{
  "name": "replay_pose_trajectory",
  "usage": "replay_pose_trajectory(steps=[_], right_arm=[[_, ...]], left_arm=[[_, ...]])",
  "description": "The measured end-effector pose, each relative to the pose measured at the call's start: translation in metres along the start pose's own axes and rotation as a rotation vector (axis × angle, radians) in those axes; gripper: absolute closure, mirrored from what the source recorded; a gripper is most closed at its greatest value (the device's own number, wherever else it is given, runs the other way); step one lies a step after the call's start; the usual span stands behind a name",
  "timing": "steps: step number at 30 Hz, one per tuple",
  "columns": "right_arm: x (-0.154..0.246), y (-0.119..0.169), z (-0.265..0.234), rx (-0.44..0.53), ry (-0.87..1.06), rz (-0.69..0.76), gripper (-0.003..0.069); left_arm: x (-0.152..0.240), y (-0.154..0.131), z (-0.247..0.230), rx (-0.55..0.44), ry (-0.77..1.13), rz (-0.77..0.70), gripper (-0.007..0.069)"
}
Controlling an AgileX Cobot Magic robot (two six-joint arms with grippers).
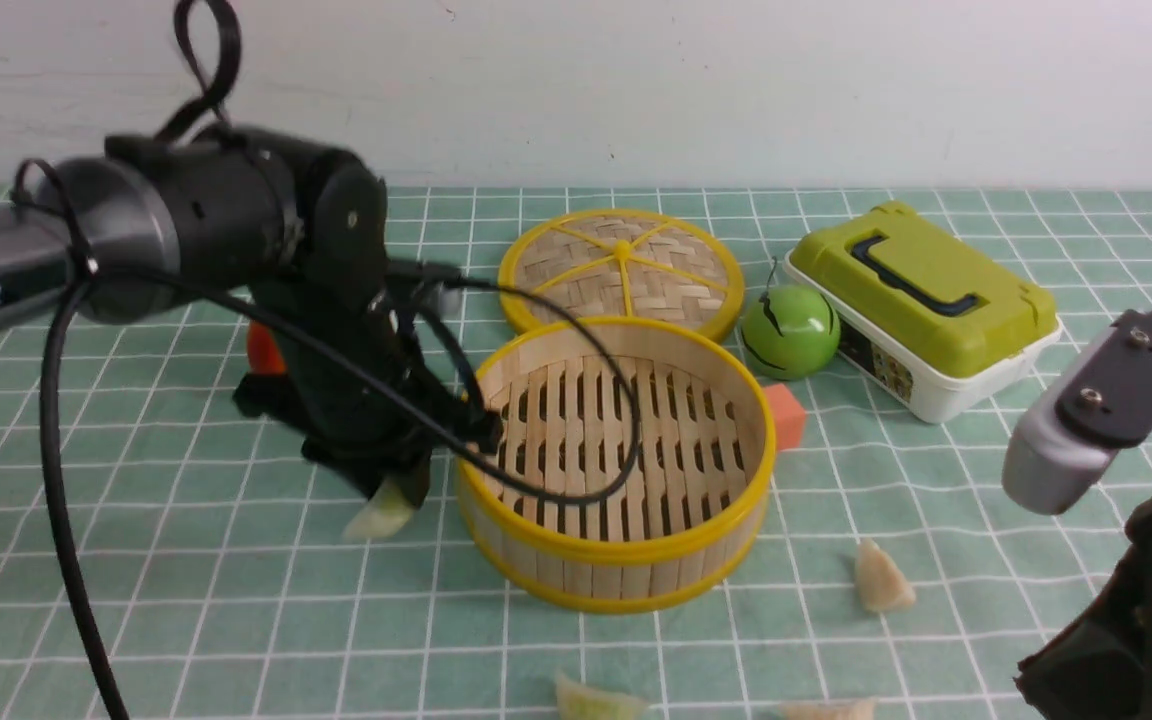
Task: Put the dumplings into the steamer on the table with the blue tablecloth.
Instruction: 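Reach for and grasp a dumpling on the table with the left gripper, then place the dumpling into the bamboo steamer basket with the left gripper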
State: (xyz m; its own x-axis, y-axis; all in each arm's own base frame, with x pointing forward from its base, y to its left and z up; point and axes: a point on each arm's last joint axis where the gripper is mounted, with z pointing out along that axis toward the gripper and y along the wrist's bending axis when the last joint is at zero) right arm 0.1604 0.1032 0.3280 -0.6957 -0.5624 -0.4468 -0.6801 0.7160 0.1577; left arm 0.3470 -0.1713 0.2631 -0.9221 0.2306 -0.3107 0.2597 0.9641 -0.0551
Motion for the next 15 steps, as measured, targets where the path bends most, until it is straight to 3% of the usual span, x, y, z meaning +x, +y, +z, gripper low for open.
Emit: replay_pose_trajectory(steps=[2, 3, 7, 15], right_arm=[[-0.001, 0.0, 0.0, 0.002, -0.006, 0.0, 0.0654], [-0.001, 0.0, 0.0, 0.004, -0.01, 0.0, 0.0652], [0.003, 0.002, -0.001, -0.014, 0.027, 0.008, 0.065], [0.028, 0.017, -0.04, 0.031, -0.078, 0.001, 0.0643]], left_arm=[[-0.009, -0.016, -0.022, 0.027, -0.072, 0.032, 0.045], [-0.018, -0.039, -0.041, 0.068, -0.144, 0.077, 0.045], [-0.041, -0.08, -0.049, 0.162, -0.217, 0.084, 0.045], [-0.083, -0.109, 0.053, 0.181, -0.146, 0.006, 0.045]])
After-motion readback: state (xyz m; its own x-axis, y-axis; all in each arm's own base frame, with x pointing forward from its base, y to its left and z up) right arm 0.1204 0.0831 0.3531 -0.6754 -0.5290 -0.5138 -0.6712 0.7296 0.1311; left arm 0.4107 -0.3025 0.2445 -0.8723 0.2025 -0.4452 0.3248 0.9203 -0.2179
